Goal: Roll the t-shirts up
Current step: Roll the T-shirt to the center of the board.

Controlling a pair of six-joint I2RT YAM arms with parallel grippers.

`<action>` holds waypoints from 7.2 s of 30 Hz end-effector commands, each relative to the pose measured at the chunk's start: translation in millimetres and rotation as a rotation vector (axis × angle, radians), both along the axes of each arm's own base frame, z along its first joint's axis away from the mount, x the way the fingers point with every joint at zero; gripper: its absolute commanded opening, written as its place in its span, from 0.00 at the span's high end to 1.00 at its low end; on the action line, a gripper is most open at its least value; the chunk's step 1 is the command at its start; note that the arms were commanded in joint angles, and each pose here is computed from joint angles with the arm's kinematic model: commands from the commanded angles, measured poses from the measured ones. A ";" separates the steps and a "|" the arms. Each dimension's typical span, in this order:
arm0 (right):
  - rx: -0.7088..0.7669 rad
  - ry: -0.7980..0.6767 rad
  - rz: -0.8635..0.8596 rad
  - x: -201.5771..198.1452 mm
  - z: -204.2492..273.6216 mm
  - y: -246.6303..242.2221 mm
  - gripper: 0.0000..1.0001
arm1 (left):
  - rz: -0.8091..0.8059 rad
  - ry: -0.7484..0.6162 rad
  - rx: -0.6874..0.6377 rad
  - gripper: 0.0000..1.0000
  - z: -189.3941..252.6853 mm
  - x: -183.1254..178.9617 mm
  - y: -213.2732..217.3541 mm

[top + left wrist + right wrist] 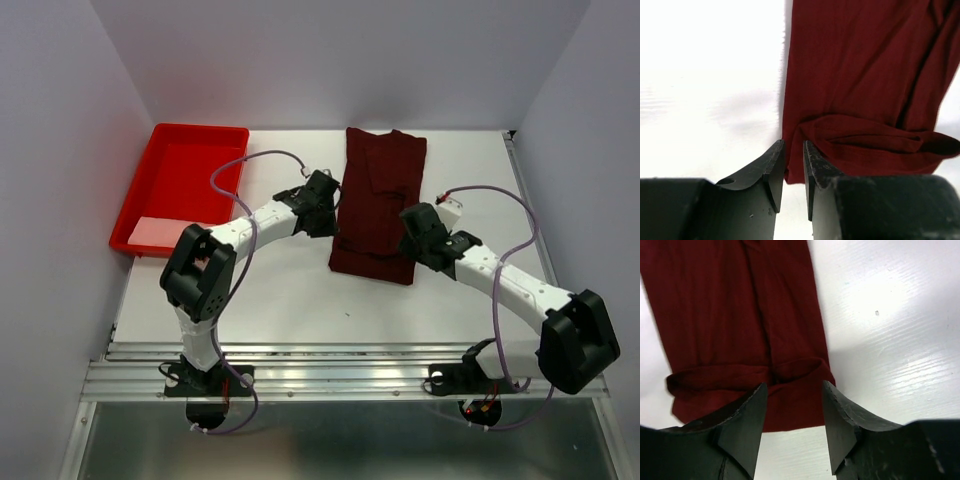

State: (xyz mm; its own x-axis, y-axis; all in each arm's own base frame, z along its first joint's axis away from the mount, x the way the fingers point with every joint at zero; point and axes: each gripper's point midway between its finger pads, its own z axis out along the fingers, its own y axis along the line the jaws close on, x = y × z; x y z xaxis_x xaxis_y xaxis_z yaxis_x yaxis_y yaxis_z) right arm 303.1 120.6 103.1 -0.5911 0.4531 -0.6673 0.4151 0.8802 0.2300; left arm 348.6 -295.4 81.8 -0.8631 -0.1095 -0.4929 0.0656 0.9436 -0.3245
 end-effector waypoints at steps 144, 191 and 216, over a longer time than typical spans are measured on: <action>0.112 0.188 0.235 -18.6 -66.4 25.5 0.87 | 0.024 -0.003 0.060 1.00 -41.0 -40.4 12.3; 0.158 0.091 0.558 -18.8 -39.2 199.8 0.79 | 0.263 -0.111 -0.059 0.48 48.4 -73.1 132.0; 0.050 0.035 0.583 -36.1 2.3 132.7 0.71 | 0.413 -0.066 -0.226 0.33 -42.3 -41.3 114.7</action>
State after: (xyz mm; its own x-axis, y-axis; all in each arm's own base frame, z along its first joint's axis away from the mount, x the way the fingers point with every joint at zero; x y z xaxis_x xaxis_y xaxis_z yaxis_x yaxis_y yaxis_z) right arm 275.1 260.8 92.7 -0.7916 0.1141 -0.6003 -0.0792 0.9550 0.2860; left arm 287.5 -175.5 32.6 -0.7292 -0.5284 -0.4347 -0.2950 0.8160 -0.4970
